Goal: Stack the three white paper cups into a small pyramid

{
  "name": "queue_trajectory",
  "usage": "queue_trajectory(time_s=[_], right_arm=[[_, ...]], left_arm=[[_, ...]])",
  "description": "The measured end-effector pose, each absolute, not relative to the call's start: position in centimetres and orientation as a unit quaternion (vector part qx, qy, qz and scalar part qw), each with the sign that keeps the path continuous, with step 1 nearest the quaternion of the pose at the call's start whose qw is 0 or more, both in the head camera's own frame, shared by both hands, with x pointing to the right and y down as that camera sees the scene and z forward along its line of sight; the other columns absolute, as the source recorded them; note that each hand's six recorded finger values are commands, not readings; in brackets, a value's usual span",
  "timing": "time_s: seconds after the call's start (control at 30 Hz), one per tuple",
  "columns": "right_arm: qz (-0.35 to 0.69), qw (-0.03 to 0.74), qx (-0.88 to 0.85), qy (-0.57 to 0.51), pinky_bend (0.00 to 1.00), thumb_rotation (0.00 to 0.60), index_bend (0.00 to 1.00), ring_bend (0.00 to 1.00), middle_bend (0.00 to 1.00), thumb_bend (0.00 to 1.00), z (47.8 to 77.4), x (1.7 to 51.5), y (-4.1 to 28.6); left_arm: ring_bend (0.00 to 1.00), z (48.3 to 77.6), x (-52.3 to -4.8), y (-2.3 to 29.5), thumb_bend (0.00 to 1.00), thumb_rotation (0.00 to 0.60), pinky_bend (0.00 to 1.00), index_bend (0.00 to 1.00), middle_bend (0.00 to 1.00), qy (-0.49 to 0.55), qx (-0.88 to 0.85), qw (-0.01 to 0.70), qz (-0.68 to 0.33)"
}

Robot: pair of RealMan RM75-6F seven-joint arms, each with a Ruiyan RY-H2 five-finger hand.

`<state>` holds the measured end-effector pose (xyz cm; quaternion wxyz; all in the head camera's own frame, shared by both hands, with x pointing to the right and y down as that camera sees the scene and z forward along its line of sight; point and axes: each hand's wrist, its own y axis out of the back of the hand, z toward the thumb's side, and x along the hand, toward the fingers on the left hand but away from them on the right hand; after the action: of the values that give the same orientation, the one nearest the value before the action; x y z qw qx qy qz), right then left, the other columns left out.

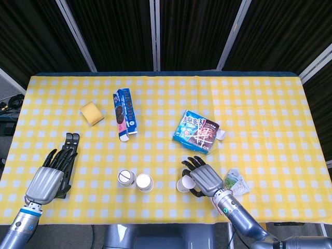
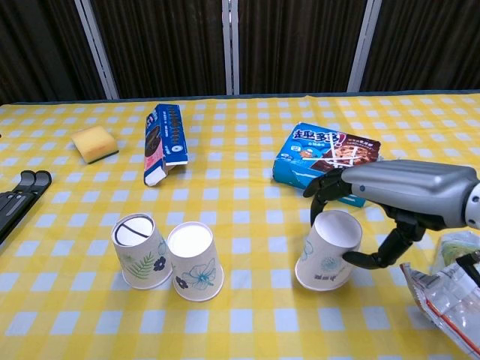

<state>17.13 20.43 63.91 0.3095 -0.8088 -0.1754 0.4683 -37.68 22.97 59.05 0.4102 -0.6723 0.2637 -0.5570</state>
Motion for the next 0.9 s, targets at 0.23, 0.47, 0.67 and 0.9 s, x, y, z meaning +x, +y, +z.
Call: queue_trajectory(time_s=[0.23,0.47,0.67,0.9], right_arm=[[0.432,0.33,-0.815,-0.201,0.0,0.6,0.43,0.0,0.11,0.3,61.5,14.7,18.6],[0.398,0.342,-0.824,-0.214,0.0,0.6,0.43,0.0,0.11,0.29,60.2,11.5,17.5],[0.375,0.335,-0.837,-0.217,0.0,0.6,0.43,0.0,0.11,0.29,60.4,8.5,17.4],[0.358,0.341,-0.842,-0.215,0.0,0.6,0.43,0.0,0.11,0.29,60.7,4.9,17.4]], left_arm=[[0.0,58.8,-37.7,23.0,0.22,0.6,0.0,0.0,0.0,0.267,-0.673,0.41,-0.555],[0.0,58.8,-37.9,22.8,0.22,0.6,0.0,0.0,0.0,0.268,-0.676,0.405,-0.554],[0.0,58.9,-38.0,22.7,0.22,0.6,0.0,0.0,0.0,0.267,-0.679,0.402,-0.554],[0.0,58.9,-38.2,22.6,0.22,0.6,0.0,0.0,0.0,0.268,-0.682,0.397,-0.552]])
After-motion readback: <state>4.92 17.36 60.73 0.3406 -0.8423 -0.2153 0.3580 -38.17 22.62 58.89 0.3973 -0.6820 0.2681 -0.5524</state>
